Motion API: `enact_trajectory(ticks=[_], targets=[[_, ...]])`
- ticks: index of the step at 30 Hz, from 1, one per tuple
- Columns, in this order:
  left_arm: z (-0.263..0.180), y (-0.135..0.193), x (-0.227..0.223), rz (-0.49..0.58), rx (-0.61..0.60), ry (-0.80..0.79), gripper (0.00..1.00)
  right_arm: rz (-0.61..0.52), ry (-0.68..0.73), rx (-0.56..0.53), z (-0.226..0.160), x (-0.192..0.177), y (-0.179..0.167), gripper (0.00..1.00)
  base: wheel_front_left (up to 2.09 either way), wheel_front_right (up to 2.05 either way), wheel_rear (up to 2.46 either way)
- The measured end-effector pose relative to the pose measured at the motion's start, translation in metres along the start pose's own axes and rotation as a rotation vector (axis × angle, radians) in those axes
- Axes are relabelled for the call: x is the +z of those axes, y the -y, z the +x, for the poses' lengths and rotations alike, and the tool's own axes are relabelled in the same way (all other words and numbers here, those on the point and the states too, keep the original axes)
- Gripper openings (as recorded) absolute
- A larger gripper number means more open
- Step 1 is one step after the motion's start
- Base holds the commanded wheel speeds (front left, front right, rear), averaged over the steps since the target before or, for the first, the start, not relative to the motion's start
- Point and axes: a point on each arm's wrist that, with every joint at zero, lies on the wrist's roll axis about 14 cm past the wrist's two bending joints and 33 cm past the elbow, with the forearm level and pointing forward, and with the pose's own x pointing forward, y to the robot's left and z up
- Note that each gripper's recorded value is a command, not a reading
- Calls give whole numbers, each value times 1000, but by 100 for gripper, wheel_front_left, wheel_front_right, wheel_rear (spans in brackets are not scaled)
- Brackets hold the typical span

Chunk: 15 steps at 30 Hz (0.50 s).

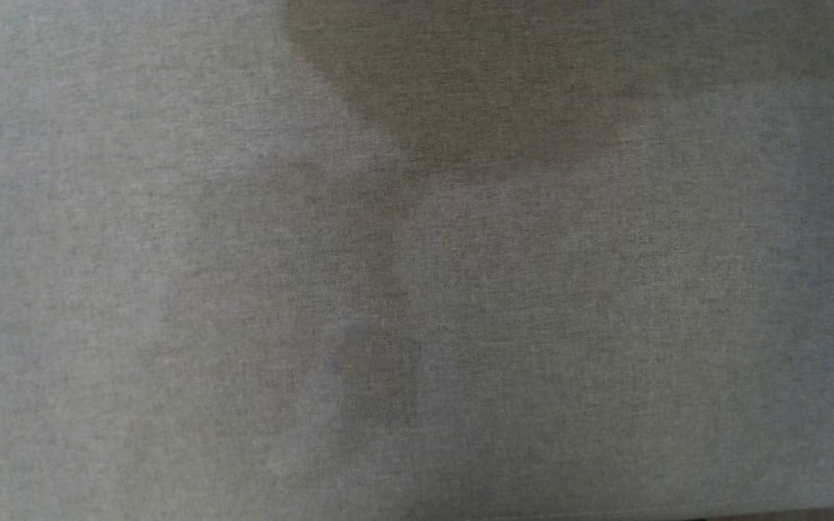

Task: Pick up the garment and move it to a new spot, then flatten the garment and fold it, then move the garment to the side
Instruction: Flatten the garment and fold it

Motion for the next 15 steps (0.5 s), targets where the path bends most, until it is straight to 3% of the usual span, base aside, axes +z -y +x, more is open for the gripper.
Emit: enact_trajectory(ticks=[8, 15], targets=[[-106, 61, -59, -165, -73, -244, 0, 98, -287, 50, -104, -88, -37, 0, 0, 0, 0], [-248, 137, -76, -378, -14, -525, 0, 213, -414, 3, -217, -93, -51, 0, 0, 0, 0]])
